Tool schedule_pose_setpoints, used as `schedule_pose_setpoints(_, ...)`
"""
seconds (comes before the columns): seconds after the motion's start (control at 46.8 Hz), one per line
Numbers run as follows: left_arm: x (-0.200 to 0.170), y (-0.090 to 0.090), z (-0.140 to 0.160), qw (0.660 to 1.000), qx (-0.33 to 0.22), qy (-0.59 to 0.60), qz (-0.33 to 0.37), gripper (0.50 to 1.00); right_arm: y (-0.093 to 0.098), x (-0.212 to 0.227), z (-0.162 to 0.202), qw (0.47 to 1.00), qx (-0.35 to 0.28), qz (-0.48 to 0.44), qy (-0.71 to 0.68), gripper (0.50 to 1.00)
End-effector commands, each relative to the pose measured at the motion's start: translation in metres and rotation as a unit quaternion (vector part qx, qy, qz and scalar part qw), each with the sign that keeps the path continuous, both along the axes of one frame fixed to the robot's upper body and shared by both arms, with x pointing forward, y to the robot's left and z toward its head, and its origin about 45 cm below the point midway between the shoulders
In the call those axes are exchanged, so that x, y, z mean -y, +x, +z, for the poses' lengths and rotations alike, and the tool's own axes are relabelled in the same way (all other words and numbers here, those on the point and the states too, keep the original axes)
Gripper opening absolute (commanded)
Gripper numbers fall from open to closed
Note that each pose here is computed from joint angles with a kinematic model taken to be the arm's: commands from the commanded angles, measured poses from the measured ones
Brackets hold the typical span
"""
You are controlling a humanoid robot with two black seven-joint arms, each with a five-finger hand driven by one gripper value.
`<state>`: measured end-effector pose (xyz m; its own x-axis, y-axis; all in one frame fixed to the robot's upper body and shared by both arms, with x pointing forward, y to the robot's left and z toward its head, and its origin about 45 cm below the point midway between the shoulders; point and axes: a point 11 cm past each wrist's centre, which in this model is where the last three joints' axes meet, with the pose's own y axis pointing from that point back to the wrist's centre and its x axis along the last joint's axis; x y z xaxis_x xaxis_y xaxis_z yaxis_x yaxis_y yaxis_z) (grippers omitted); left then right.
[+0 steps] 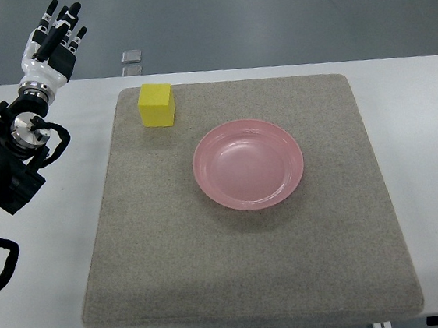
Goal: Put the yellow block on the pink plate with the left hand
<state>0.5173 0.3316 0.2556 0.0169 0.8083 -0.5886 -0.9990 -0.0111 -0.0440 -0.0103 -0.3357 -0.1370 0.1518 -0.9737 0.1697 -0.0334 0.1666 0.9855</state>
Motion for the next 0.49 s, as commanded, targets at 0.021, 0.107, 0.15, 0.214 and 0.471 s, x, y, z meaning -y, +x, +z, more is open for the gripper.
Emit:
schedule_pose_setpoints(0.021, 0.0014, 0.0002, 0.0004, 1.000, 0.001, -0.001, -0.002, 0.992, -0.0005, 0.0000, 0.0000, 1.000, 0.000, 0.000, 0.000, 0.924)
schedule_pose_setpoints(0.107, 0.0014, 0.0002, 0.0004, 1.000, 0.001, -0.001, -0.002, 0.992, 0.0004, 0.0000, 0.0000, 1.000, 0.000, 0.000, 0.000, 0.924)
schedule_pose_setpoints(0.15, 0.0014, 0.0002, 0.0004, 1.000, 0.001, -0.001, -0.002, 0.992, -0.0005, 0.0000, 0.0000, 1.000, 0.000, 0.000, 0.000, 0.924)
schedule_pose_setpoints(0.214, 0.0012, -0.0001, -0.0004, 1.000, 0.000, -0.001, -0.002, 0.992, -0.0005, 0.0000, 0.0000, 1.000, 0.000, 0.000, 0.000, 0.924)
schedule_pose_setpoints(0.471, 0.0029, 0.0003, 0.0002, 1.000, 0.001, -0.001, -0.004, 0.992, -0.0005, 0.0000, 0.0000, 1.000, 0.000, 0.000, 0.000, 0.924)
